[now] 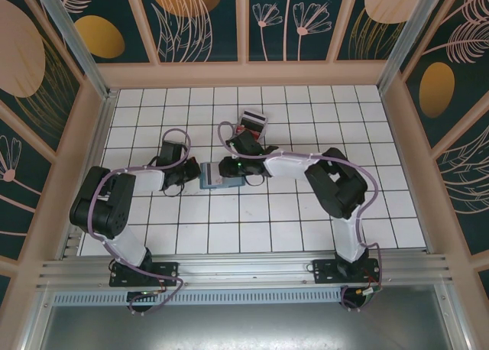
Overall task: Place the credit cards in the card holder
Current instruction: Insert the credit card into the card slot, then rotate the card holder at the center of the table.
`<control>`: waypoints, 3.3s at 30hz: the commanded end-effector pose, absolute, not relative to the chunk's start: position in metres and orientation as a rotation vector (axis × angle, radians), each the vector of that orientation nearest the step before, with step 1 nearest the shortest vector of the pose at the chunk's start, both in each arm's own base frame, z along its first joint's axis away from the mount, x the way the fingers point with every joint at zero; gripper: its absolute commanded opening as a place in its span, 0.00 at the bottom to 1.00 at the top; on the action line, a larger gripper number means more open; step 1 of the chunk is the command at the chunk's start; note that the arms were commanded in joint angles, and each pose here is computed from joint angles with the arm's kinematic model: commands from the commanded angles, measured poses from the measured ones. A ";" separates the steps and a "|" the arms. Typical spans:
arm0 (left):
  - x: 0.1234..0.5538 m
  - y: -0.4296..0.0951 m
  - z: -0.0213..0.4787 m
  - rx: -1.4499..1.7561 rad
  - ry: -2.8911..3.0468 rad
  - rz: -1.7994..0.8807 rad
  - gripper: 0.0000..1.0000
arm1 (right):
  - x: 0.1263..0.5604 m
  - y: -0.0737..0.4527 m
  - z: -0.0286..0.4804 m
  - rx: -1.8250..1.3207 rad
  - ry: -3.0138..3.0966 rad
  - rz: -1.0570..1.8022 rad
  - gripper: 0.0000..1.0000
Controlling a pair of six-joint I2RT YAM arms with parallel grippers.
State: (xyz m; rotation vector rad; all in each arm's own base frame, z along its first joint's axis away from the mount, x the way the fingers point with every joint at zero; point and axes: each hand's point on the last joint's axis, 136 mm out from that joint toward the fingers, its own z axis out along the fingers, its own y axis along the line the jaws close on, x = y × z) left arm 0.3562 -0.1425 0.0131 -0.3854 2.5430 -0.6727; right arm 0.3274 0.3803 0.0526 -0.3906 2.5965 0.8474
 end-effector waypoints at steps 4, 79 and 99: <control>0.293 -0.152 -0.016 -0.396 2.762 -0.701 0.04 | 0.331 0.335 0.052 -0.340 2.611 0.793 0.30; 0.345 -0.125 0.008 -0.261 2.761 -0.333 0.00 | 0.327 0.389 0.006 -0.542 2.699 1.001 0.31; 0.406 -0.148 0.117 -0.237 2.505 -0.530 0.28 | 0.408 0.358 0.147 -0.536 2.400 0.912 0.43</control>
